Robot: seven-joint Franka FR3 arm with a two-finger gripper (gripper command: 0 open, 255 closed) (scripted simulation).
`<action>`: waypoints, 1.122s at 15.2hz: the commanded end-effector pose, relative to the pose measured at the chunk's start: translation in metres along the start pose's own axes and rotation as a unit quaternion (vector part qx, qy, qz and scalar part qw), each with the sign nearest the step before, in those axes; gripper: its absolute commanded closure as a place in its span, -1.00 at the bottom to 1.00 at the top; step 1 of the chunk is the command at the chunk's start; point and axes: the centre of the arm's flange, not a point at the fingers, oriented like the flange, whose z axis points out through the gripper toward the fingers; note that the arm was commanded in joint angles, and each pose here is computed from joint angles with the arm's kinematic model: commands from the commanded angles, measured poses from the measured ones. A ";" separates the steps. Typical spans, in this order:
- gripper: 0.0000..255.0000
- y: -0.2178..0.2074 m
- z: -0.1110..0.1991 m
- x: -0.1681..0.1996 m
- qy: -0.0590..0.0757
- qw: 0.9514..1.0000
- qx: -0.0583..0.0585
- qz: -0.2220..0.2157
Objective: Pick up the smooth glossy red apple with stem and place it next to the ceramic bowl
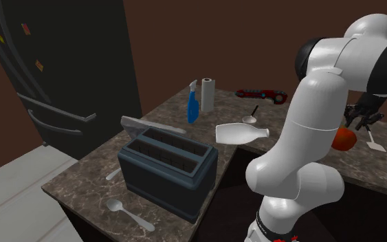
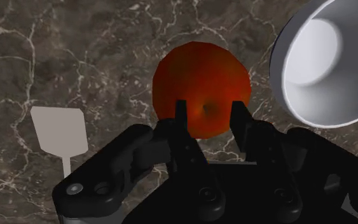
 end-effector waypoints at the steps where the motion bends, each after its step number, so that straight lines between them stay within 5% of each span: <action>1: -1.00 0.000 0.000 0.000 0.000 1.000 0.000 0.000; 5: -1.00 0.000 0.000 0.000 0.000 1.000 0.000 0.000; 9: -1.00 0.000 -0.050 0.000 0.000 1.000 0.000 0.000; 17: -1.00 0.000 -0.050 0.000 0.000 1.000 0.000 0.000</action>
